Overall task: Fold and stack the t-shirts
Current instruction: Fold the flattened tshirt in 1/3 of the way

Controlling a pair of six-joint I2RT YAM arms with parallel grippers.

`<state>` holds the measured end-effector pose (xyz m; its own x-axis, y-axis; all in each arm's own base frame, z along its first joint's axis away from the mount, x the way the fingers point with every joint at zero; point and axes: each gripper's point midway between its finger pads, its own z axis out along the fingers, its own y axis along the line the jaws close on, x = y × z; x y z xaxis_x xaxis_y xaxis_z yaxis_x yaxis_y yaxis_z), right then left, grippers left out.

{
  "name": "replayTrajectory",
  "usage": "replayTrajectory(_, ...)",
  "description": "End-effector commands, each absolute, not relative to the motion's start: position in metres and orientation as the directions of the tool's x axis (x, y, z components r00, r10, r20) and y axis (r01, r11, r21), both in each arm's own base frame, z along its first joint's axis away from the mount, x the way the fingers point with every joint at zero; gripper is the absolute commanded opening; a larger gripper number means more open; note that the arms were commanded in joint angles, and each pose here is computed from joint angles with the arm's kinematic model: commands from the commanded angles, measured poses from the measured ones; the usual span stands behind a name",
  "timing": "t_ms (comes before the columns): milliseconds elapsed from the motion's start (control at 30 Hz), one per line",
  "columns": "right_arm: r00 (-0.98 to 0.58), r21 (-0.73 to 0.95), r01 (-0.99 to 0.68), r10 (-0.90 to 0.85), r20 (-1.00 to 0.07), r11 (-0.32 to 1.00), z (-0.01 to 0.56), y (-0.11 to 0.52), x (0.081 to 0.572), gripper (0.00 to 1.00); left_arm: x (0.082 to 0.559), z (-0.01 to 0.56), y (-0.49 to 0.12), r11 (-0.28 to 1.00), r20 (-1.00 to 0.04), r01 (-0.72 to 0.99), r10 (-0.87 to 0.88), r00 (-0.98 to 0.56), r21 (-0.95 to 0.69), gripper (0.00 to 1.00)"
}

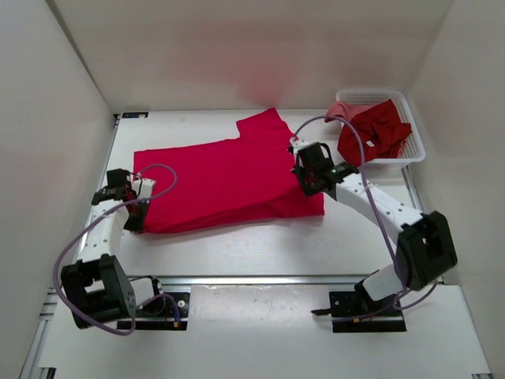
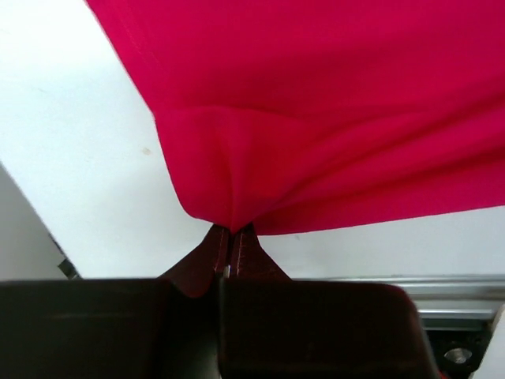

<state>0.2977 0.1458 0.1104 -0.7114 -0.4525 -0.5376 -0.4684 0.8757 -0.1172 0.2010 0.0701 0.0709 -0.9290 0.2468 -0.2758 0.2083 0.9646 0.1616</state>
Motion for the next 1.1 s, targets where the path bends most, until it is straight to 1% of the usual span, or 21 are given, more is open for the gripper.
replayTrajectory(0,-0.615,-0.205,-0.480,-0.494,-0.615,0.853,0.131,0.160,0.353,0.00,0.245,0.100,0.086,0.963,-0.376,0.113,0.202,-0.905,0.245,0.00)
replayTrajectory(33,-0.603,-0.197,-0.490,-0.493,-0.627,0.849,0.136,0.166,0.361,0.00,0.253,0.101,0.086,0.961,-0.380,0.112,0.205,-0.902,0.253,0.00)
replayTrajectory(100,-0.623,-0.181,-0.484,-0.483,-0.615,0.856,0.128,0.167,0.371,0.00,0.265,0.104,0.086,0.956,-0.382,0.112,0.213,-0.899,0.270,0.00)
replayTrajectory(167,-0.641,-0.189,-0.470,-0.481,-0.598,0.862,0.119,0.160,0.377,0.00,0.276,0.098,0.087,0.954,-0.358,0.119,0.217,-0.908,0.276,0.00)
replayTrajectory(233,-0.663,-0.176,-0.452,-0.462,-0.590,0.874,0.112,0.155,0.385,0.00,0.289,0.099,0.087,0.953,-0.357,0.121,0.219,-0.908,0.277,0.00)
replayTrajectory(267,-0.673,-0.151,-0.438,-0.435,-0.598,0.886,0.111,0.154,0.386,0.00,0.289,0.092,0.090,0.955,-0.331,0.119,0.209,-0.920,0.272,0.00)
replayTrajectory(433,-0.709,-0.099,-0.405,-0.380,-0.594,0.909,0.103,0.152,0.406,0.00,0.298,0.083,0.094,0.934,-0.278,0.166,0.259,-0.925,0.317,0.00)
replayTrajectory(533,-0.726,-0.060,-0.392,-0.349,-0.593,0.918,0.100,0.152,0.416,0.00,0.306,0.086,0.093,0.924,-0.280,0.177,0.279,-0.919,0.337,0.00)
replayTrajectory(667,-0.751,-0.017,-0.379,-0.318,-0.579,0.925,0.091,0.153,0.423,0.00,0.321,0.088,0.098,0.927,-0.291,0.140,0.249,-0.924,0.347,0.01)
replayTrajectory(733,-0.763,0.013,-0.373,-0.299,-0.574,0.928,0.088,0.155,0.426,0.00,0.325,0.088,0.103,0.931,-0.295,0.105,0.216,-0.931,0.350,0.04)
replayTrajectory(767,-0.757,0.025,-0.365,-0.281,-0.590,0.931,0.094,0.154,0.432,0.00,0.326,0.087,0.107,0.935,-0.293,0.085,0.193,-0.936,0.345,0.05)
replayTrajectory(800,-0.761,0.033,-0.351,-0.265,-0.592,0.936,0.094,0.152,0.434,0.04,0.327,0.085,0.109,0.939,-0.291,0.068,0.173,-0.941,0.338,0.07)
replayTrajectory(833,-0.767,0.072,-0.359,-0.250,-0.591,0.931,0.092,0.154,0.436,0.16,0.327,0.082,0.107,0.943,-0.279,0.078,0.174,-0.944,0.324,0.13)
replayTrajectory(867,-0.768,0.087,-0.362,-0.245,-0.592,0.928,0.093,0.156,0.438,0.27,0.330,0.082,0.107,0.947,-0.285,0.068,0.162,-0.945,0.313,0.23)
replayTrajectory(900,-0.776,0.108,-0.333,-0.208,-0.595,0.937,0.095,0.156,0.442,0.32,0.332,0.082,0.105,0.949,-0.285,0.068,0.160,-0.945,0.307,0.30)
replayTrajectory(933,-0.780,0.116,-0.330,-0.201,-0.592,0.937,0.094,0.155,0.443,0.44,0.333,0.081,0.103,0.952,-0.275,0.069,0.155,-0.949,0.297,0.44)
replayTrajectory(967,-0.783,0.120,-0.309,-0.181,-0.595,0.943,0.099,0.153,0.446,0.54,0.334,0.079,0.100,0.955,-0.268,0.077,0.157,-0.950,0.286,0.61)
replayTrajectory(1000,-0.775,0.127,-0.309,-0.172,-0.609,0.942,0.107,0.156,0.450,0.58,0.338,0.082,0.099,0.966,-0.291,0.042,0.118,-0.949,0.256,0.68)
replayTrajectory(1033,-0.766,0.130,-0.309,-0.165,-0.622,0.942,0.116,0.155,0.451,0.63,0.337,0.082,0.100,0.971,-0.287,0.016,0.087,-0.954,0.239,0.81)
replayTrajectory(1067,-0.768,0.140,-0.295,-0.147,-0.624,0.945,0.120,0.152,0.450,0.65,0.340,0.087,0.102,0.978,-0.303,-0.009,0.056,-0.951,0.210,0.95)
